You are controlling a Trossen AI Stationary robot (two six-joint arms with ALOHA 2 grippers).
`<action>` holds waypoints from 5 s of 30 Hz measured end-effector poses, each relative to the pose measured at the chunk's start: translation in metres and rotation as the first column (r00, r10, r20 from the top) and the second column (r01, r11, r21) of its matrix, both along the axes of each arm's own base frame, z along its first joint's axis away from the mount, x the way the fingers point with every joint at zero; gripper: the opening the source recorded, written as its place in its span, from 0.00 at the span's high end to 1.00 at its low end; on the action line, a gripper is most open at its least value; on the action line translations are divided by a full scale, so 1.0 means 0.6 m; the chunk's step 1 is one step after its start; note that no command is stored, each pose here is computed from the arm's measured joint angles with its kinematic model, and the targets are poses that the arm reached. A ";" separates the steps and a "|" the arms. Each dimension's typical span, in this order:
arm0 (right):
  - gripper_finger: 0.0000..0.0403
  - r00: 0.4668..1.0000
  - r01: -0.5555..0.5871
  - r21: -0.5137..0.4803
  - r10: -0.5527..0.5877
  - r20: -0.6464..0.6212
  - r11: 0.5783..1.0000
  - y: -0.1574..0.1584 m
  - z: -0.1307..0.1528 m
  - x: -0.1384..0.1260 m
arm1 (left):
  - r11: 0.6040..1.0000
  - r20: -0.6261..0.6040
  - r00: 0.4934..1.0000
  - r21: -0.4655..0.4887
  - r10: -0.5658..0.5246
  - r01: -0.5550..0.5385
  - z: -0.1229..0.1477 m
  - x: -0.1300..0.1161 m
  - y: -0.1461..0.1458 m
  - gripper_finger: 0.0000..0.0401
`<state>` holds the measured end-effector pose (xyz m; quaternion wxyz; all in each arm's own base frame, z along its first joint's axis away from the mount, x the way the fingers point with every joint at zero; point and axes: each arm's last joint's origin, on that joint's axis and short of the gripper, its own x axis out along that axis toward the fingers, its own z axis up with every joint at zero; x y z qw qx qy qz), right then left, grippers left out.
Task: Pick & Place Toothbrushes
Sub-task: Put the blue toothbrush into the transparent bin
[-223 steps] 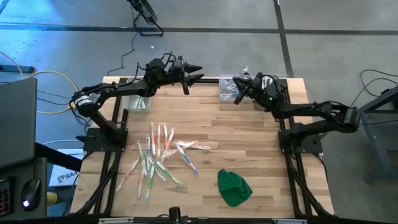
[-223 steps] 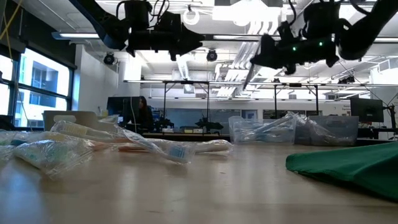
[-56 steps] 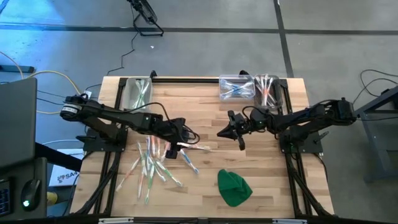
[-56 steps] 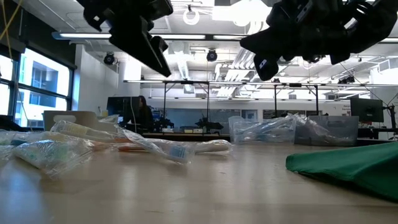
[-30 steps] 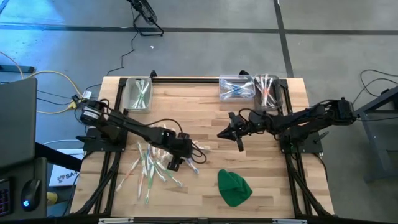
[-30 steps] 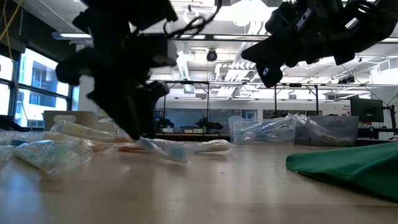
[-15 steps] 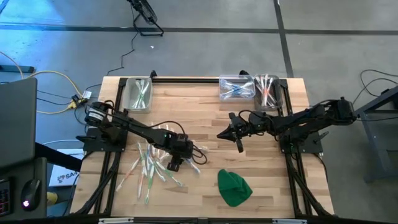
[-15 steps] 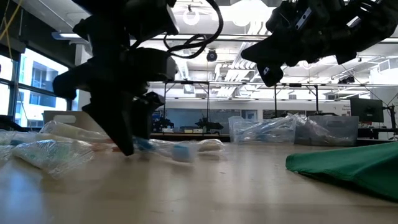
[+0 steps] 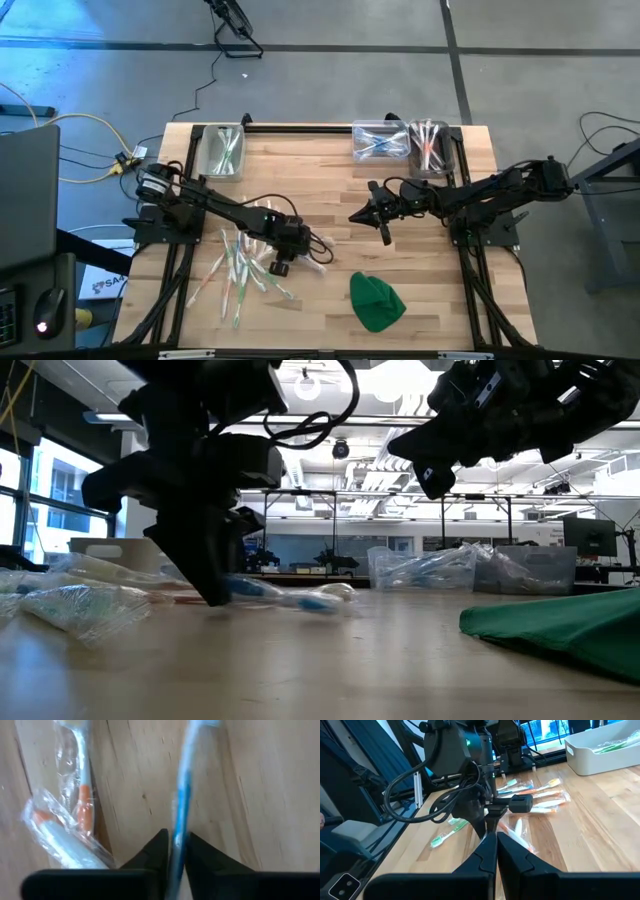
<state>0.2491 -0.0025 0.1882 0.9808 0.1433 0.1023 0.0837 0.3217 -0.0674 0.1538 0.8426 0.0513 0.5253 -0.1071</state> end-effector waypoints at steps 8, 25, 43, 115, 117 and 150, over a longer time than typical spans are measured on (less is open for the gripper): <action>0.99 1.000 -0.007 0.001 0.007 0.001 1.000 0.000 0.000 0.000 | 1.000 -0.025 1.000 0.007 -0.004 0.004 0.010 0.002 0.000 0.95; 0.99 0.972 -0.218 0.036 0.213 0.100 0.975 0.012 0.055 -0.036 | 0.992 -0.122 0.986 0.071 0.115 -0.107 0.128 0.036 0.148 0.94; 0.99 0.986 0.169 -0.188 -0.165 0.033 0.968 -0.009 0.086 -0.104 | 0.954 0.569 0.766 -0.213 0.298 -0.212 0.205 0.066 0.384 0.94; 0.96 0.819 0.482 -0.223 -0.345 0.459 0.848 -0.161 0.085 -0.050 | 0.977 0.754 0.621 -0.172 0.213 -0.127 0.238 0.096 0.361 0.95; 0.96 0.819 0.482 -0.219 -0.347 0.458 0.849 -0.161 0.085 -0.050 | 0.977 0.754 0.621 -0.172 0.214 -0.127 0.238 0.096 0.361 0.94; 0.98 0.821 0.493 -0.207 -0.374 0.432 0.845 -0.163 0.080 -0.049 | 0.964 0.721 0.639 -0.199 0.266 -0.177 0.232 0.094 0.362 0.63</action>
